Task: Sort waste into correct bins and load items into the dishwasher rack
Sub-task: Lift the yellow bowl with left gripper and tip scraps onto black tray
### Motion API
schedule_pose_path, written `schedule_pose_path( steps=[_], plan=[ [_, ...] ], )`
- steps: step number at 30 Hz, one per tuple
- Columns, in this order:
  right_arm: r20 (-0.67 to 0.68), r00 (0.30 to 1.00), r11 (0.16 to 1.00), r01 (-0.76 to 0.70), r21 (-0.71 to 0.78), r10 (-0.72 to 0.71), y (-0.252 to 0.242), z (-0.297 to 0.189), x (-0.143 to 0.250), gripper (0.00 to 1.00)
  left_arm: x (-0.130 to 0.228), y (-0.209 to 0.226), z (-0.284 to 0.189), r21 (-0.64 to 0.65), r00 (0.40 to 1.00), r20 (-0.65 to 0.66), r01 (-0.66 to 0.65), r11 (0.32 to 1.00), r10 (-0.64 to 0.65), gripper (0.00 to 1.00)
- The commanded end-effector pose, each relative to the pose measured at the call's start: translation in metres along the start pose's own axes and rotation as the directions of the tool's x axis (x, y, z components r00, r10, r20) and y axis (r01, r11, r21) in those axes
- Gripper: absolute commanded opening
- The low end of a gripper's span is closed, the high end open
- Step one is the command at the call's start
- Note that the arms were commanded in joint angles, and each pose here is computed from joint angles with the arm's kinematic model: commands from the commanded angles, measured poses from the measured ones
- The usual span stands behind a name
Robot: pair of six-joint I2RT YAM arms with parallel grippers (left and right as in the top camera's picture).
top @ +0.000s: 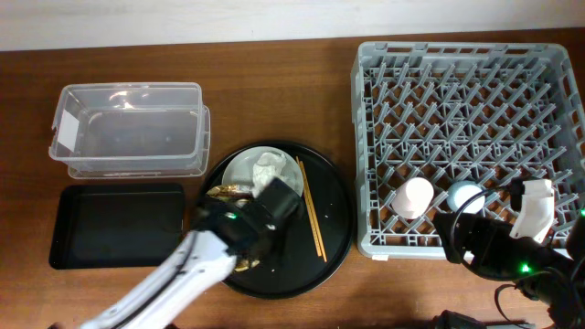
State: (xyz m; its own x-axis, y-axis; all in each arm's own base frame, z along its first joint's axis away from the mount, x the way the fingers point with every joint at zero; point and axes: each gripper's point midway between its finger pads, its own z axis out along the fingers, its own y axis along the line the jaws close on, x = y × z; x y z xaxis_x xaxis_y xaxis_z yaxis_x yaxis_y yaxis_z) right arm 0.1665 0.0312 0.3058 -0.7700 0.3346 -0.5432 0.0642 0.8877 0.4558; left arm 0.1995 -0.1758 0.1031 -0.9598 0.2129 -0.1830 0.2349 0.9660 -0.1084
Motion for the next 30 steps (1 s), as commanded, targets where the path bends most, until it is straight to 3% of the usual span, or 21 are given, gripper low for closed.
schedule_pose_path(
  steps=[1,7,11,13,16,21,22,24,26,27,29,30],
  plan=[
    [0.005,1.0,1.0,0.006,-0.012,-0.006,0.003,-0.001,-0.001,0.91,-0.017,0.008,-0.041,0.206,0.999,0.053,-0.013,0.979,0.002,0.0],
    [0.005,1.0,1.0,0.006,-0.012,-0.006,0.003,-0.001,-0.001,0.91,-0.037,0.087,-0.063,0.413,0.973,0.092,0.156,0.897,-0.211,0.0],
    [0.005,1.0,1.0,0.006,-0.012,-0.006,0.003,-0.001,-0.001,0.91,-0.051,0.139,-0.067,0.556,0.922,0.139,0.23,0.799,-0.362,0.0],
    [0.005,1.0,1.0,0.006,-0.011,-0.006,0.003,-0.001,-0.001,0.91,-0.058,0.154,-0.069,0.664,0.889,0.147,0.236,0.71,-0.433,0.0],
    [0.006,1.0,1.0,0.006,-0.005,-0.006,0.001,-0.001,-0.001,0.91,-0.068,0.18,-0.073,0.818,0.812,0.124,0.242,0.522,-0.57,0.0],
    [0.006,1.0,1.0,0.006,-0.005,-0.006,0.001,-0.001,-0.001,0.91,-0.066,0.216,-0.07,0.923,0.694,0.047,0.245,0.297,-0.719,0.0],
    [0.005,1.0,1.0,0.006,-0.005,-0.006,0.001,-0.001,-0.001,0.91,-0.064,0.221,-0.067,0.919,0.693,0.069,0.235,0.316,-0.717,0.0],
    [0.005,1.0,1.0,0.006,-0.005,-0.006,0.001,-0.001,-0.001,0.91,-0.06,0.223,-0.067,0.92,0.678,0.028,0.27,0.284,-0.735,0.0],
    [0.005,1.0,1.0,0.006,-0.005,-0.006,0.001,-0.001,-0.001,0.91,-0.057,0.232,-0.07,0.921,0.665,0.087,0.229,0.314,-0.742,0.0],
    [0.005,1.0,1.0,0.006,-0.005,-0.006,0.001,-0.001,-0.001,0.91,-0.055,0.231,-0.072,0.925,0.655,0.055,0.25,0.286,-0.753,0.0],
    [0.005,1.0,1.0,0.006,-0.005,-0.006,0.001,-0.001,-0.001,0.91,-0.054,0.234,-0.074,0.922,0.658,0.112,0.21,0.324,-0.745,0.0],
    [0.005,1.0,1.0,0.006,-0.005,-0.006,0.001,-0.001,-0.001,0.91,-0.054,0.236,-0.072,0.924,0.646,0.078,0.238,0.297,-0.759,0.0]
  ],
)
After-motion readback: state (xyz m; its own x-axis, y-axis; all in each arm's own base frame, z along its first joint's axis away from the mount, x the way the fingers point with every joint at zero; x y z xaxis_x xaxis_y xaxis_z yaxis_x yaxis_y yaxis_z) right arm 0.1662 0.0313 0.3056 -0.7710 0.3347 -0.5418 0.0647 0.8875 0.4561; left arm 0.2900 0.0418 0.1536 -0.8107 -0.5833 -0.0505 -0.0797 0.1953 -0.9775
